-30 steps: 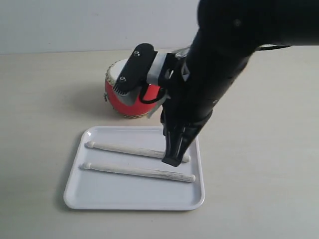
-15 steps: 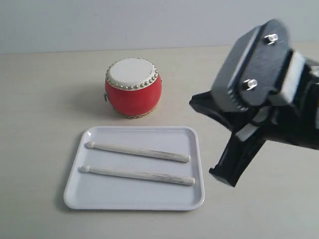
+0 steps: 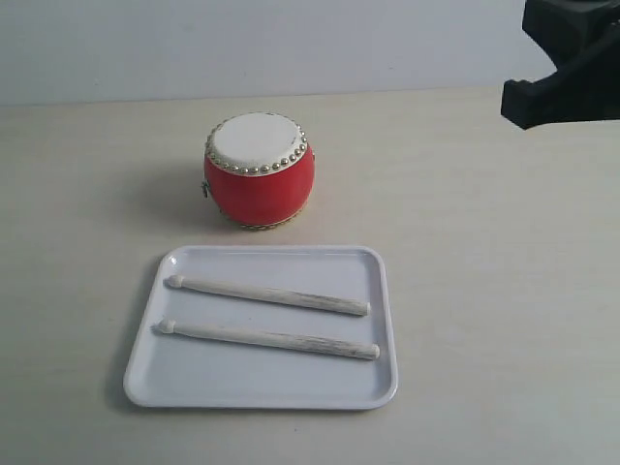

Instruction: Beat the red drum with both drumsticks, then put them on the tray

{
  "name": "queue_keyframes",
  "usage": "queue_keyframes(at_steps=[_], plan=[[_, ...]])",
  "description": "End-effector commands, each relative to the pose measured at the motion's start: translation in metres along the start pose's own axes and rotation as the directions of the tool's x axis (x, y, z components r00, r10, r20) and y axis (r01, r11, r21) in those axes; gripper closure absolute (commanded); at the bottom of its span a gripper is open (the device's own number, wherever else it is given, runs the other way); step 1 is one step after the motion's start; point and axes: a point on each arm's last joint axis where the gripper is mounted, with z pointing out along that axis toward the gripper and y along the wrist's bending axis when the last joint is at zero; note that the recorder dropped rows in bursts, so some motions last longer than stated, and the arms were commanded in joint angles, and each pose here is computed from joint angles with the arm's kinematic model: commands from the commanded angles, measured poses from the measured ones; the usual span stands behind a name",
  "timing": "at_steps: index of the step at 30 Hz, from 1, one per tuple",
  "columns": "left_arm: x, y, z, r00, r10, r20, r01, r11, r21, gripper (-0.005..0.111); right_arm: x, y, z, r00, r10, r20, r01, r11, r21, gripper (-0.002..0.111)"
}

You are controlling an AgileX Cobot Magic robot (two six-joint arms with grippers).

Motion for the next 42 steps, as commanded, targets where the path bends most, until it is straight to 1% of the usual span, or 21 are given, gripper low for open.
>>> queue_keyframes(at_steps=[1, 5, 15, 19, 22, 25, 29, 32, 34, 37, 39, 40, 42], plan=[[0.000, -0.001, -0.001, 1.000, -0.007, 0.006, 0.007, 1.000, -0.002, 0.107, 0.020, -0.008, 0.015, 0.975, 0.207, -0.081, -0.199, 0.975, 0.098, 0.108], [0.000, -0.001, -0.001, 1.000, -0.007, 0.006, 0.007, 1.000, -0.002, 0.107, 0.026, -0.007, 0.020, 0.970, 0.217, -0.112, -0.206, 0.973, 0.106, 0.108], [-0.001, -0.001, -0.002, 1.000, -0.005, 0.010, 0.005, 1.000, -0.002, 0.107, 0.026, -0.007, 0.020, 0.970, 0.217, -0.112, -0.206, 0.973, 0.106, 0.108], [-0.012, -0.010, -0.023, 0.995, 0.031, 0.096, -0.030, 1.000, -0.008, 0.107, 0.026, -0.007, 0.020, 0.970, 0.217, -0.112, -0.206, 0.973, 0.106, 0.108], [-0.023, -0.022, -0.053, 0.975, 0.078, 0.209, -0.077, 0.997, -0.016, 0.107, 0.026, -0.007, 0.020, 0.970, 0.217, -0.112, -0.206, 0.973, 0.106, 0.108], [-0.032, -0.038, -0.091, 0.930, 0.135, 0.342, -0.132, 0.991, -0.032, 0.107, 0.026, -0.007, 0.020, 0.970, 0.217, -0.112, -0.206, 0.973, 0.106, 0.108], [-0.034, -0.059, -0.141, 0.841, 0.203, 0.501, -0.198, 0.978, -0.065, 0.107, 0.026, -0.007, 0.020, 0.970, 0.217, -0.112, -0.206, 0.973, 0.106, 0.108], [-0.030, -0.072, -0.173, 0.765, 0.249, 0.595, -0.240, 0.966, -0.095, 0.107, 0.026, -0.007, 0.020, 0.970, 0.217, -0.112, -0.206, 0.973, 0.106, 0.108], [-0.025, -0.079, -0.193, 0.691, 0.333, 0.641, -0.294, 0.940, -0.171, 0.107, 0.026, -0.007, 0.020, 0.970, 0.217, -0.112, -0.206, 0.973, 0.106, 0.108], [-0.017, -0.089, -0.218, 0.611, 0.372, 0.699, -0.315, 0.924, -0.216, 0.107, 0.026, -0.007, 0.020, 0.969, 0.219, -0.112, -0.207, 0.972, 0.106, 0.108], [-0.013, -0.093, -0.227, 0.586, 0.362, 0.725, -0.313, 0.926, -0.211, 0.107, 0.026, -0.007, 0.020, 0.969, 0.219, -0.112, -0.207, 0.972, 0.106, 0.108], [-0.010, -0.096, -0.232, 0.579, 0.340, 0.742, -0.304, 0.933, -0.190, 0.107, 0.026, -0.007, 0.020, 0.969, 0.219, -0.112, -0.207, 0.972, 0.106, 0.108], [-0.007, -0.099, -0.236, 0.578, 0.303, 0.758, -0.294, 0.943, -0.154, 0.107, 0.026, -0.007, 0.020, 0.969, 0.219, -0.112, -0.207, 0.972, 0.106, 0.108]])
